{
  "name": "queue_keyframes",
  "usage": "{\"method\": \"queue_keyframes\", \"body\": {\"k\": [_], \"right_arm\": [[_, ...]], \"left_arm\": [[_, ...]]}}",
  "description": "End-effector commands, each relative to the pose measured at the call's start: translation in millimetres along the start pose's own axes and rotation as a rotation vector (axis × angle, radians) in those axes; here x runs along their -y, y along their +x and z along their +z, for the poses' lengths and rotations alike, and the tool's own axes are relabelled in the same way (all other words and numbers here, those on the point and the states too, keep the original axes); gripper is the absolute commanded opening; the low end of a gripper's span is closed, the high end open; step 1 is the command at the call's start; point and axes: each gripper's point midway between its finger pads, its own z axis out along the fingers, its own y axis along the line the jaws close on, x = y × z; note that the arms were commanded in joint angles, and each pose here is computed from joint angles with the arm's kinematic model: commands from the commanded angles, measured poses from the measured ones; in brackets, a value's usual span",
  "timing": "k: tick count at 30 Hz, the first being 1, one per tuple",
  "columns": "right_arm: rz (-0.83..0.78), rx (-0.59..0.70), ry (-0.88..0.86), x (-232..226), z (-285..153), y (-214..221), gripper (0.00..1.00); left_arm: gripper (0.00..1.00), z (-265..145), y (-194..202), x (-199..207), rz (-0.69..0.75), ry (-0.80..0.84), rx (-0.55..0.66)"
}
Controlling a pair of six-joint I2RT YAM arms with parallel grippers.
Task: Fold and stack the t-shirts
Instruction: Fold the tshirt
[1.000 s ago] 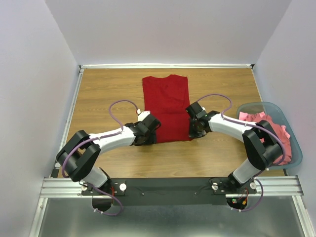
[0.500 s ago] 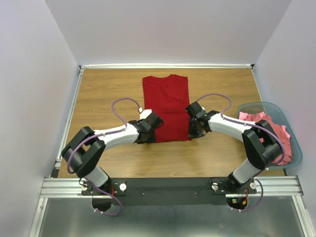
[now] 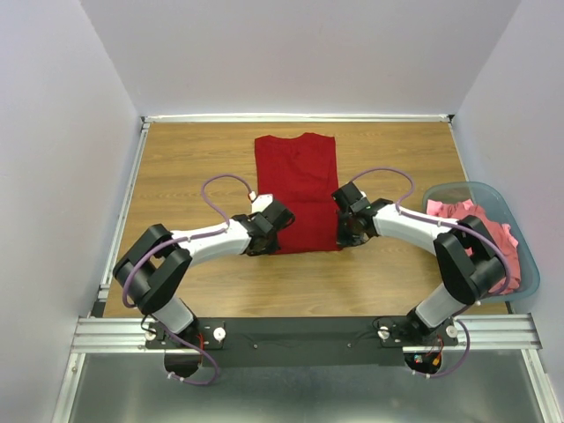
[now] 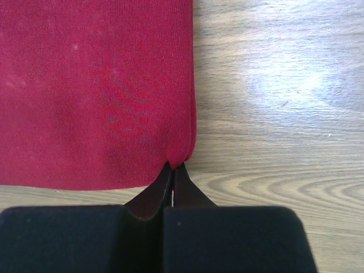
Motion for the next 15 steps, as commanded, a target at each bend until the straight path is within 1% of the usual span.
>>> {"method": "queue_keyframes", "body": {"k": [1, 3, 5, 6, 7, 8, 9, 10, 11, 12, 13, 14, 15], "right_arm": [[-0.069, -0.197, 0.156, 42.0, 10.2, 59.4, 0.01], [-0.077, -0.189, 0.147, 41.8, -3.1, 56.2, 0.01], [-0.083, -0.229, 0.138, 44.5, -20.7, 65.4, 0.01], [-0.081, -0.223, 0.091, 37.8, -35.9, 65.3, 0.01], [-0.084, -0.266, 0.099, 41.7, -50.3, 73.8, 0.01], [-0.087, -0.279, 0.091, 42.0, -61.3, 76.7, 0.0], [-0.086, -0.298, 0.053, 37.6, -76.7, 81.3, 0.01], [-0.088, -0.311, 0.05, 38.7, -88.5, 84.0, 0.0], [-0.09, -0.36, 0.074, 46.1, -104.7, 94.1, 0.01], [-0.087, -0.34, 0.038, 40.6, -120.6, 90.6, 0.01], [-0.086, -0.379, 0.058, 47.2, -133.8, 98.7, 0.01], [-0.084, -0.389, 0.052, 47.3, -142.0, 100.5, 0.0], [-0.085, -0.38, 0.03, 43.0, -152.4, 96.8, 0.01]], "left_arm": [[0.0, 4.5, 37.1, -39.2, 0.086, -0.15, -0.13], [0.0, -9.3, 33.9, -40.8, 0.102, -0.146, -0.131], [0.0, -29.3, 30.9, -37.8, 0.107, -0.103, -0.125], [0.0, -42.6, 43.2, -39.0, 0.147, -0.089, -0.177], [0.0, -58.3, 44.9, -35.0, 0.159, -0.049, -0.183], [0.0, -69.1, 51.7, -34.4, 0.176, -0.033, -0.211], [0.0, -85.6, 65.1, -37.9, 0.206, -0.03, -0.272], [0.0, -98.4, 75.7, -35.2, 0.228, -0.012, -0.297], [0.0, -114.0, 78.9, -33.4, 0.228, 0.025, -0.298], [0.0, -128.0, 90.0, -36.4, 0.221, 0.039, -0.351], [0.0, -137.0, 95.0, -34.9, 0.196, 0.063, -0.371], [0.0, -150.3, 94.8, -31.9, 0.178, 0.117, -0.36], [0.0, -163.7, 102.9, -28.5, 0.16, 0.165, -0.412]]}}
